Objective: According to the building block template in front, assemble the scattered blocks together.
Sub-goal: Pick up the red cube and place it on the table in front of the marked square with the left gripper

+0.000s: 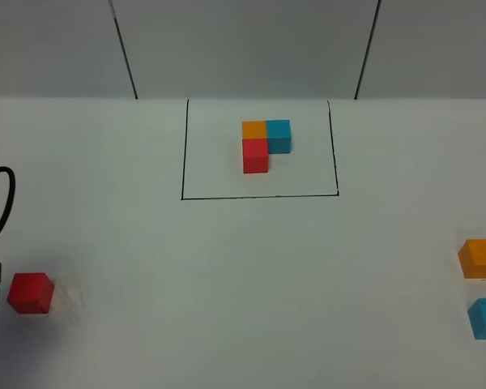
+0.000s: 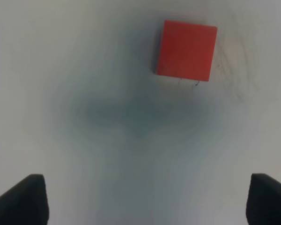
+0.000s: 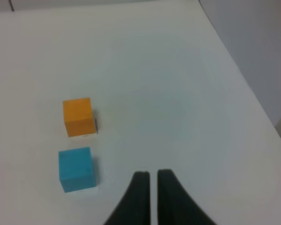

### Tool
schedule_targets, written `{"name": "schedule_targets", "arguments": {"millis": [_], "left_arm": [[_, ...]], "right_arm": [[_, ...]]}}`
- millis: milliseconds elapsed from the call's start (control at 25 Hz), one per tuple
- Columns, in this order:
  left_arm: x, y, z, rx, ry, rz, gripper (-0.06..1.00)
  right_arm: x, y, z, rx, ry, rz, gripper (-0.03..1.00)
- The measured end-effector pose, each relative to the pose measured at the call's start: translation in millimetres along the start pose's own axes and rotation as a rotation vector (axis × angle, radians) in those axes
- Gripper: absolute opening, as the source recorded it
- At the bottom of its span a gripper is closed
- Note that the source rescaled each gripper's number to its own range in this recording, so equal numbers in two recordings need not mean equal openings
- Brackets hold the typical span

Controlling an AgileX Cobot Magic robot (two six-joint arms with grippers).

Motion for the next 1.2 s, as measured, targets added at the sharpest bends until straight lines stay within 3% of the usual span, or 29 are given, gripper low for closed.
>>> {"name": "schedule_targets", "arguments": {"millis": [520,1200], "left_arm": [[21.2,51.0,-2.6,-0.009,0.011,0.067,1.00],[35.7,95.0,-5.6,-0.019,0.034,0.066,0.99]], "right_arm": [[0.0,0.0,-0.1,-0.001,0.000,0.000,0.01],[0.0,0.0,-0.1,-0.001,0.000,0.000,0.01]]}}
Point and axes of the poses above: a point on each arm's last joint axis where the gripper is mounted, y pointing out along that axis toward the gripper, z along the wrist's bending axis when the last joint is at zero, x = y × z, the point moved 4 cm from there along y, pointing out along that axis toward the gripper, and after that the axes turned 11 degrees about y, right-handed, at the moved point
